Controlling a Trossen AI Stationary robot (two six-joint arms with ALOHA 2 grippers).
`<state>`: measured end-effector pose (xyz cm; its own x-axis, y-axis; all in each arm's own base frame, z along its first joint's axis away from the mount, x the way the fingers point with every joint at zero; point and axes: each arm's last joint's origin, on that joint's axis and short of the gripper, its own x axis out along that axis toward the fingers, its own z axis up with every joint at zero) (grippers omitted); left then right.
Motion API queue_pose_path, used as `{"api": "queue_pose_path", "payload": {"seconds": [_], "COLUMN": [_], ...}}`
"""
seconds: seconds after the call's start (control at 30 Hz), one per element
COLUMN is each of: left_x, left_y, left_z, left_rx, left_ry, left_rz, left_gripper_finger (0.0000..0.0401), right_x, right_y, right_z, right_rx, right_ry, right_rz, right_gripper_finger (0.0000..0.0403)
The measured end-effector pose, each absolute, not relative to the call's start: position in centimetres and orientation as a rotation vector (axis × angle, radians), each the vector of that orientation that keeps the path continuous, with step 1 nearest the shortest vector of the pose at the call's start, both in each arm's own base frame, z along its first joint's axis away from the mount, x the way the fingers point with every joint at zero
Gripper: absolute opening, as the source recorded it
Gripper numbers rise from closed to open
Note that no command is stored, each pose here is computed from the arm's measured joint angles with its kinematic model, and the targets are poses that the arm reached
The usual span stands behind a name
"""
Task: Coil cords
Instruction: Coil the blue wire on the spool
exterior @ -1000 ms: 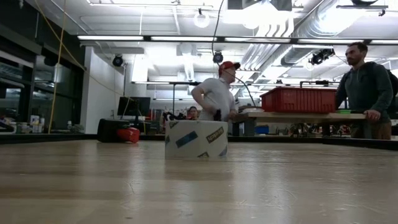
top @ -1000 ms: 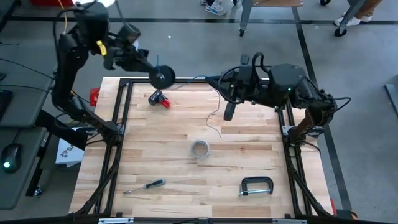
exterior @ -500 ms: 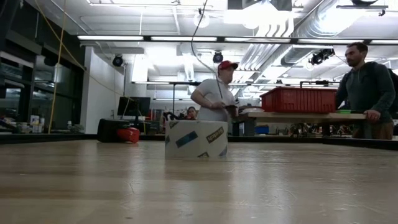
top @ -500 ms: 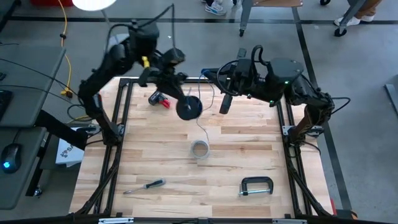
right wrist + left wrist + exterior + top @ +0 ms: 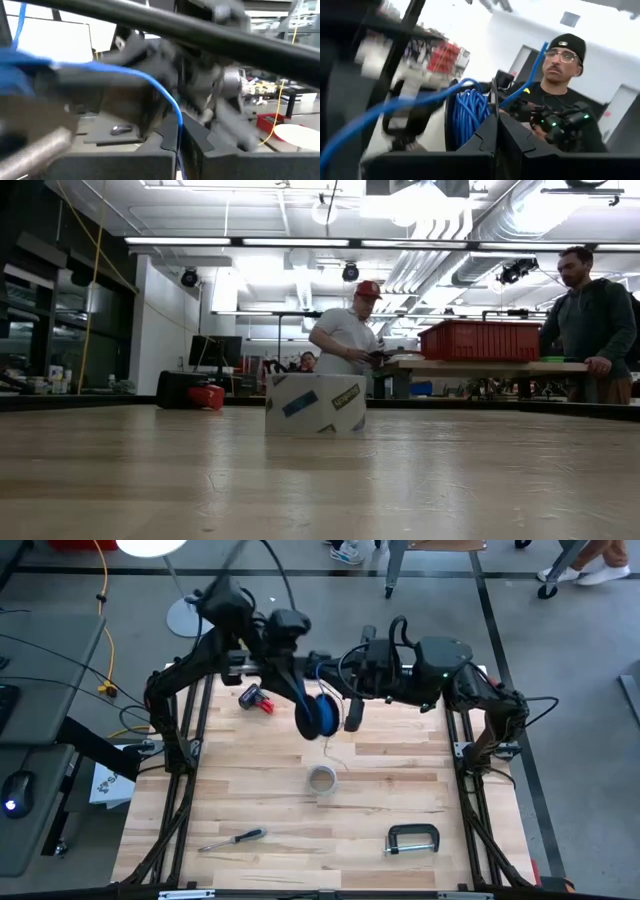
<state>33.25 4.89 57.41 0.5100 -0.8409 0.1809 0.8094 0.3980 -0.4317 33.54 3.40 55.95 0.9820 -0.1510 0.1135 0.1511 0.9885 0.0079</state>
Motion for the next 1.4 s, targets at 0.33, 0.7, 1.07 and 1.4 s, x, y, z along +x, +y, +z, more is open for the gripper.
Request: {"api": "queue_pose_path", "payload": {"seconds": [0.33, 0.7, 1.07, 1.4], "left_x": [32.1, 33.2, 33.1, 30.9], "left_y": [5.6, 5.4, 5.4, 5.2], "left_z": [58.4, 57.7, 57.8, 60.2], "left_rx": [-0.377, -0.389, -0.339, -0.028], "left_ry": [-0.055, -0.041, -0.061, -0.466], "left_rz": [-1.02, -1.029, -1.052, -1.003], "left_gripper_finger": [0.0, 0.0, 0.0004, 0.0005], "right_x": [33.1, 34.3, 34.5, 34.5], "right_y": [3.9, 3.3, 3.3, 3.6], "right_z": [56.6, 56.4, 56.2, 56.1], "right_rx": [0.011, 0.091, 0.132, 0.184], "right_ry": [-0.164, -0.204, -0.195, -0.18], "right_rz": [-0.115, -0.011, 0.048, 0.07], "right_gripper_finger": [0.0, 0.0, 0.0, 0.0]}}
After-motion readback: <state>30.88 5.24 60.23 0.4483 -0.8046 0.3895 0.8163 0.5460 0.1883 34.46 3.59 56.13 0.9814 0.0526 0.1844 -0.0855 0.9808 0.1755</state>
